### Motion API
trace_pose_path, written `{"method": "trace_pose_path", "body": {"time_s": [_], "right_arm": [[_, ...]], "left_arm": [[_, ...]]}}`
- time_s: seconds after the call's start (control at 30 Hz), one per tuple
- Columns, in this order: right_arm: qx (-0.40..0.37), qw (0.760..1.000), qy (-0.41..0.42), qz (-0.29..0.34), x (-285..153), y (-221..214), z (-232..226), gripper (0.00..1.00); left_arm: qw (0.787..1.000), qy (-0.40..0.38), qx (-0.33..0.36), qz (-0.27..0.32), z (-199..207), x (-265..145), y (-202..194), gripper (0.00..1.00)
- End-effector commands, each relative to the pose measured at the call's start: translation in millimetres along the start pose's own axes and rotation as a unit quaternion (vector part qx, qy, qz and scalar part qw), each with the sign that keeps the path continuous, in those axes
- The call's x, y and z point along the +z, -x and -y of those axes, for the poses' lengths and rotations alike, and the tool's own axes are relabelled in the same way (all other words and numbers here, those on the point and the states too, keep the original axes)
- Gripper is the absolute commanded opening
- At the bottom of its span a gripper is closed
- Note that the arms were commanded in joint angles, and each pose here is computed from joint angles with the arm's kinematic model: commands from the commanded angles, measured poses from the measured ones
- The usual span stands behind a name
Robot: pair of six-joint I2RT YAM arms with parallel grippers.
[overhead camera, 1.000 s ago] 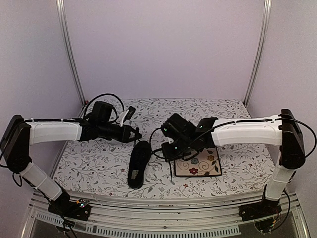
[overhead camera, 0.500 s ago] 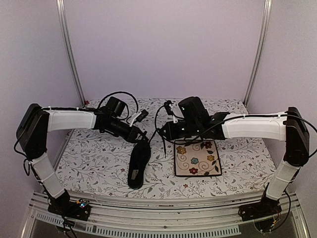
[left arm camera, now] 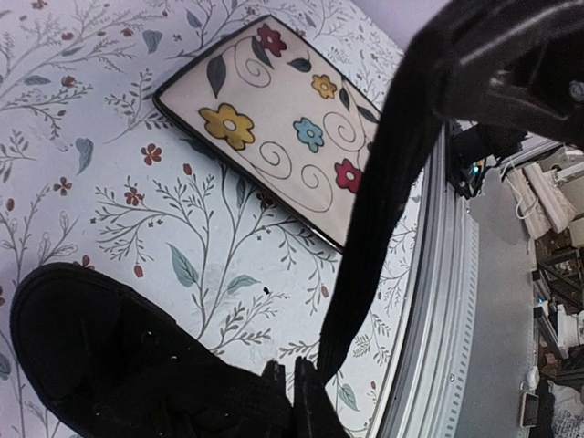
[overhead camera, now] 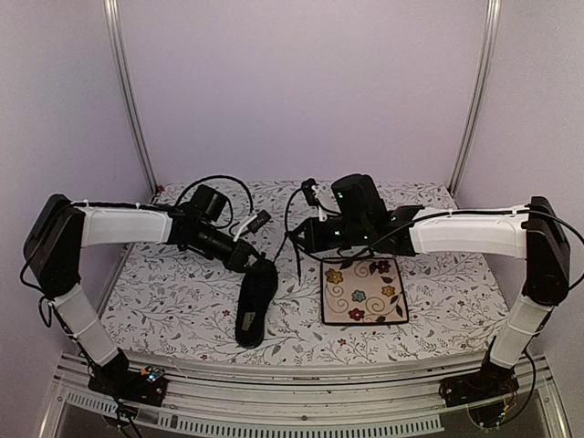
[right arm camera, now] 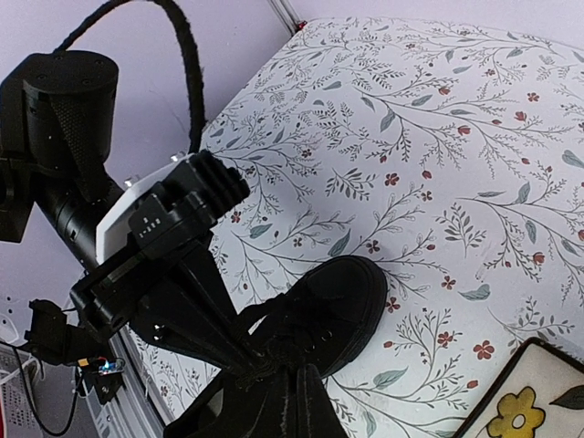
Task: Tie the shoes
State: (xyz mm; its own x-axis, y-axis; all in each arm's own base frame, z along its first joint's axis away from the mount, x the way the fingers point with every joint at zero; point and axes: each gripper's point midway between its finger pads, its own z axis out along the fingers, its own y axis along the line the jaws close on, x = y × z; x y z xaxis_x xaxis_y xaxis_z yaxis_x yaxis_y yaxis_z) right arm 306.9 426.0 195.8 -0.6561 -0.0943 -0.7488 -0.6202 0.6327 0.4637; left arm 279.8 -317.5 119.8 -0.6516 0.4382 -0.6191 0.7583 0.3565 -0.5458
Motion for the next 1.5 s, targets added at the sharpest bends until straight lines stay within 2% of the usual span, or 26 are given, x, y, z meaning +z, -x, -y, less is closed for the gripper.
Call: {"method": "trace_pose_path", "body": {"time_s": [0.0,0.4,0.83,1.33,1.47], "right_arm": [[0.003,1.0,-0.001,0.017,-5.8,13.4,0.4,0.02],[0.001,1.0,0.009,0.014,-5.1,15.0,-4.6,0.02],[-0.003,0.999,0.038,0.017,-8.0,20.1,-16.9,0.02],[-0.001,0.997,0.069,0.022,-7.1,28.1,-30.2,0.02],[0.0,0.997,0.073,0.021,-4.7,27.6,-31.1,0.02]], "left_arm": [[0.999,-0.011,0.026,0.016,11.1,-12.1,6.0,0.05],[0.998,-0.048,0.027,0.021,20.9,-10.6,4.5,0.1],[1.0,0.004,0.019,0.016,-1.9,-5.5,6.2,0.17],[1.0,-0.004,0.02,0.009,-2.6,3.6,6.9,0.34],[1.0,-0.01,0.024,0.008,0.5,6.6,7.3,0.34]]}}
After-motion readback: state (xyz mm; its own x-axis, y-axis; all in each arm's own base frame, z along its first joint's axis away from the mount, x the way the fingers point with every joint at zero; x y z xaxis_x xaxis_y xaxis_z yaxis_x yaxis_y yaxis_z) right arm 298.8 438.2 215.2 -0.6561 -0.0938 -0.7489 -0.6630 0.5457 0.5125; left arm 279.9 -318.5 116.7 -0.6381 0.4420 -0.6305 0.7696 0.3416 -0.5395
